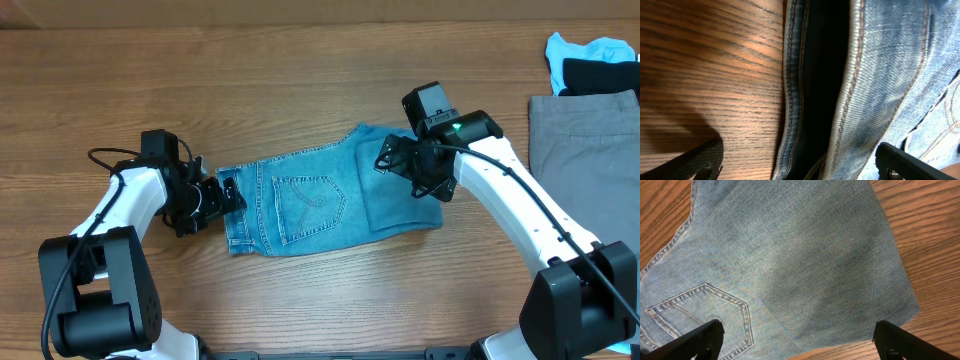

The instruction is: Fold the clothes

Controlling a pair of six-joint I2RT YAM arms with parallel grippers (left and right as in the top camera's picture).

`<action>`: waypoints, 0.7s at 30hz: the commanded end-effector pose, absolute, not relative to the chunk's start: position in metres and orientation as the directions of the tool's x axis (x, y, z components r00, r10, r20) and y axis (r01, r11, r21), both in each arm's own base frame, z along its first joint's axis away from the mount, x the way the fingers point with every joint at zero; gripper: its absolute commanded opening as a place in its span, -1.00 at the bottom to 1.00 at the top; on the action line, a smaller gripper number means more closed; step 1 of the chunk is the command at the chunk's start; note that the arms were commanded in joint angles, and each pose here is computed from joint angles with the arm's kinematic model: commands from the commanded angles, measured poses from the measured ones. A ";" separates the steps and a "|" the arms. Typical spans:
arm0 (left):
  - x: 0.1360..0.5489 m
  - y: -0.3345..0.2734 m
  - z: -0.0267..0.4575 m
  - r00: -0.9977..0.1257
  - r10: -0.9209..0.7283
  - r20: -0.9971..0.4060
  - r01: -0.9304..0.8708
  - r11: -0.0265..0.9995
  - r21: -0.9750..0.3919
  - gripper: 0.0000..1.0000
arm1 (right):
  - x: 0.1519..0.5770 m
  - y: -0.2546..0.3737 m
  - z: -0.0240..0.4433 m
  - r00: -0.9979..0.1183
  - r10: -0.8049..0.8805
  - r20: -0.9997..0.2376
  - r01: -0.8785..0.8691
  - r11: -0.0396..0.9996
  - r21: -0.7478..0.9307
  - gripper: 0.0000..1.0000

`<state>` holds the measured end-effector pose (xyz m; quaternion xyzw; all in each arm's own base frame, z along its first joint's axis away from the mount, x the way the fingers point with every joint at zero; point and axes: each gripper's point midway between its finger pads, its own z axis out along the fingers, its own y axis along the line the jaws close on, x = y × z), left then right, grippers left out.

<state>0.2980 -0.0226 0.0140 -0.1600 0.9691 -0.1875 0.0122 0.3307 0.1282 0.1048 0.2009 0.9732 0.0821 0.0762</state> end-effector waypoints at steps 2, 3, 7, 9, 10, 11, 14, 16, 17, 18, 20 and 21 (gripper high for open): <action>0.295 -0.032 0.011 -0.961 -0.272 0.046 -0.267 0.874 -0.406 1.00 | 0.335 0.126 0.110 -0.903 0.405 -0.146 0.375 0.907 0.193 1.00; 0.296 -0.033 0.011 -0.961 -0.272 0.046 -0.267 0.874 -0.406 1.00 | 0.335 0.126 0.110 -0.903 0.405 -0.146 0.375 0.907 0.193 1.00; 0.297 -0.040 0.012 -0.968 -0.250 0.036 -0.242 0.879 -0.412 0.99 | 0.335 0.125 0.110 -0.903 0.405 -0.146 0.375 0.907 0.193 1.00; 0.298 -0.051 0.013 -0.975 -0.221 0.031 -0.213 0.881 -0.423 0.99 | 0.335 0.126 0.109 -0.903 0.405 -0.146 0.375 0.907 0.193 1.00; 0.298 -0.054 0.012 -0.977 -0.211 0.028 -0.203 0.884 -0.422 0.99 | 0.335 0.126 0.109 -0.903 0.405 -0.147 0.375 0.907 0.194 1.00; 0.298 -0.058 0.012 -0.980 -0.196 0.025 -0.188 0.887 -0.421 0.99 | 0.336 0.126 0.110 -0.902 0.405 -0.149 0.375 0.906 0.195 1.00; 0.299 -0.065 0.009 -0.986 -0.168 0.016 -0.160 0.899 -0.408 0.99 | 0.336 0.126 0.110 -0.902 0.405 -0.149 0.375 0.906 0.195 1.00; 0.299 -0.065 0.005 -0.982 -0.185 0.026 -0.180 0.906 -0.384 0.91 | 0.336 0.126 0.110 -0.902 0.405 -0.149 0.375 0.906 0.195 1.00; 0.298 -0.065 0.003 -0.981 -0.189 0.033 -0.187 0.906 -0.381 0.80 | 0.336 0.126 0.110 -0.902 0.405 -0.149 0.375 0.906 0.195 1.00; 0.298 -0.065 0.002 -0.981 -0.188 0.035 -0.187 0.906 -0.380 0.75 | 0.336 0.126 0.110 -0.902 0.405 -0.150 0.374 0.906 0.196 1.00; 0.297 -0.065 0.002 -0.981 -0.189 0.037 -0.188 0.906 -0.380 0.47 | 0.337 0.126 0.110 -0.901 0.405 -0.152 0.374 0.906 0.198 1.00; 0.297 -0.065 0.002 -0.981 -0.189 0.037 -0.188 0.906 -0.380 0.36 | 0.338 0.126 0.110 -0.901 0.405 -0.154 0.373 0.906 0.200 1.00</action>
